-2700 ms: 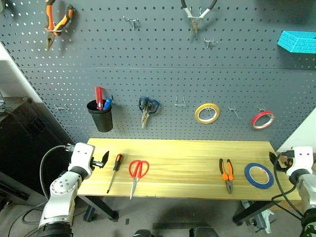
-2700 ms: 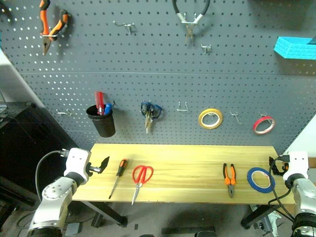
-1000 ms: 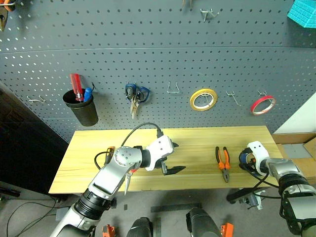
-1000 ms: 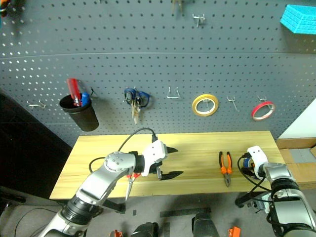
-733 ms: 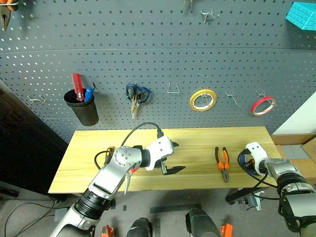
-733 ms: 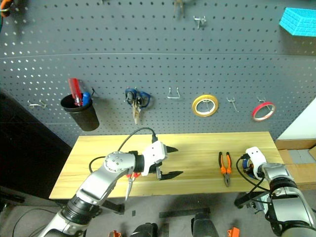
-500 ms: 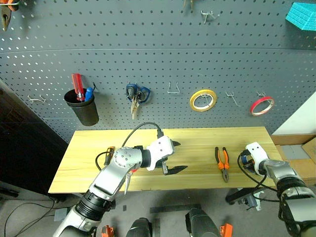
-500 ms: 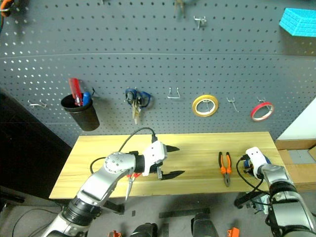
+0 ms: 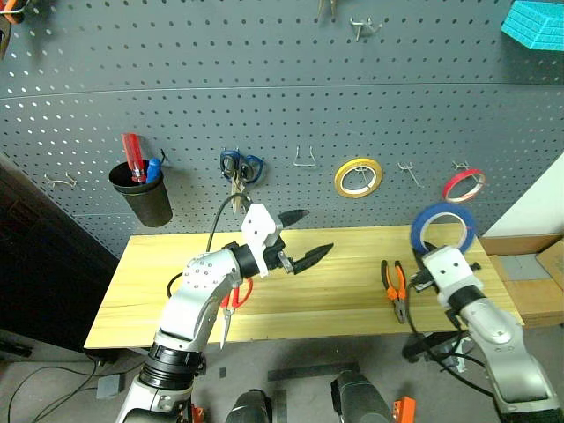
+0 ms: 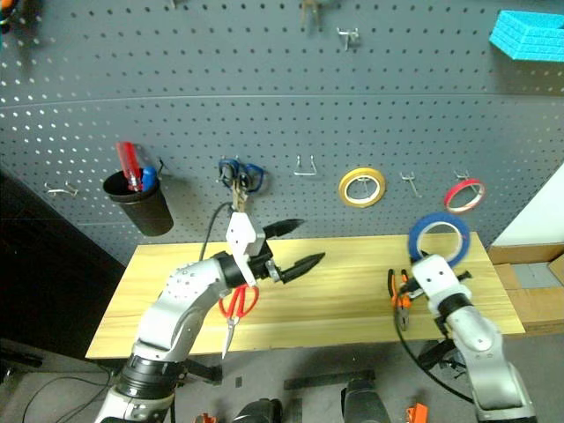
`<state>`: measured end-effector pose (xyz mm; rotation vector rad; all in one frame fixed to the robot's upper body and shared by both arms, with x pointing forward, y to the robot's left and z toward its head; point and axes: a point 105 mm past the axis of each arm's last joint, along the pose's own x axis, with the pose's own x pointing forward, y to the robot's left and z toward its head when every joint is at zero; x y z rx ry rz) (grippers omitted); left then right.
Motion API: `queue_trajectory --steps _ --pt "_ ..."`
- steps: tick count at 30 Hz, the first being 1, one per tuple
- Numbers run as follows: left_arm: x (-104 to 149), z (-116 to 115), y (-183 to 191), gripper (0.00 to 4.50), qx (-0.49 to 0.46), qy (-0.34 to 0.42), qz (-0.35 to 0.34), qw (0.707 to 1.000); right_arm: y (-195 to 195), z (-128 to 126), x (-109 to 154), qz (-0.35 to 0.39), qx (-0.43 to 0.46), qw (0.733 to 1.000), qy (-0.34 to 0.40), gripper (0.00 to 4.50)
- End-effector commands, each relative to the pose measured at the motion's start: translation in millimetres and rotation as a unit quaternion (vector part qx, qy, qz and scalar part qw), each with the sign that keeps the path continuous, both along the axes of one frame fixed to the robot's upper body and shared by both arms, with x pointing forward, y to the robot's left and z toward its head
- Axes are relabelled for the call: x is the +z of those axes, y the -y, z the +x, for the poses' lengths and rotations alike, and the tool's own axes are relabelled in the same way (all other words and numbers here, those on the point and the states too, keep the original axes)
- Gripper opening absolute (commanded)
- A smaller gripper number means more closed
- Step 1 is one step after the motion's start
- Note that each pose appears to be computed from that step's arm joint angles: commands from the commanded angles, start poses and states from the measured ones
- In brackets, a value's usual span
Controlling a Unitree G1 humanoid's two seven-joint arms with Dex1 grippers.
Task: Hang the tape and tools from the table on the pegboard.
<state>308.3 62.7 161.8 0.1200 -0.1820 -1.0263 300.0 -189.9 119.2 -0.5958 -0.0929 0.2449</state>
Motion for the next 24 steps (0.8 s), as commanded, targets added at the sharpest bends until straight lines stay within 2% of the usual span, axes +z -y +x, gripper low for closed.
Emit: queue_trajectory --steps 1,4,10,13,14,17,21,23,24 --pt "16.2 -0.3 3.4 4.5 -0.001 0.035 -0.011 0.999 0.7 15.6 41.0 0.025 -0.005 0.997 0.071 0.68" --pt "19.3 4.3 5.7 4.5 0.008 0.051 -0.006 0.999 7.1 38.0 53.2 0.051 -0.004 0.996 0.074 0.68" --pt "22.5 8.7 7.9 4.5 0.013 0.06 -0.009 0.998 4.8 81.2 41.2 0.122 0.032 0.992 -0.002 0.68" --pt "22.8 9.6 8.1 4.5 0.014 0.062 -0.009 0.998 4.0 92.6 40.1 0.125 0.032 0.992 -0.004 0.68" --pt "22.9 9.7 8.2 4.5 0.015 0.062 -0.008 0.998 3.9 94.5 40.1 0.12 0.031 0.992 -0.003 1.39" --pt "22.6 9.9 7.3 4.5 0.018 0.062 -0.007 0.998 3.1 91.1 33.0 0.088 0.025 0.996 -0.006 2.31" --pt "14.4 12.8 -4.1 4.5 0.034 0.056 0.015 0.998 -1.1 69.5 9.1 0.062 0.02 0.997 -0.038 3.7" --pt "6.6 15.3 -14.0 4.5 0.042 0.059 0.044 0.996 -2.0 57.5 -3.1 0.081 0.005 0.994 -0.067 4.37" --pt "2.7 16.8 -19.7 4.5 0.045 0.061 0.061 0.995 -1.3 52.0 -9.9 0.1 -0.011 0.991 -0.086 4.45"
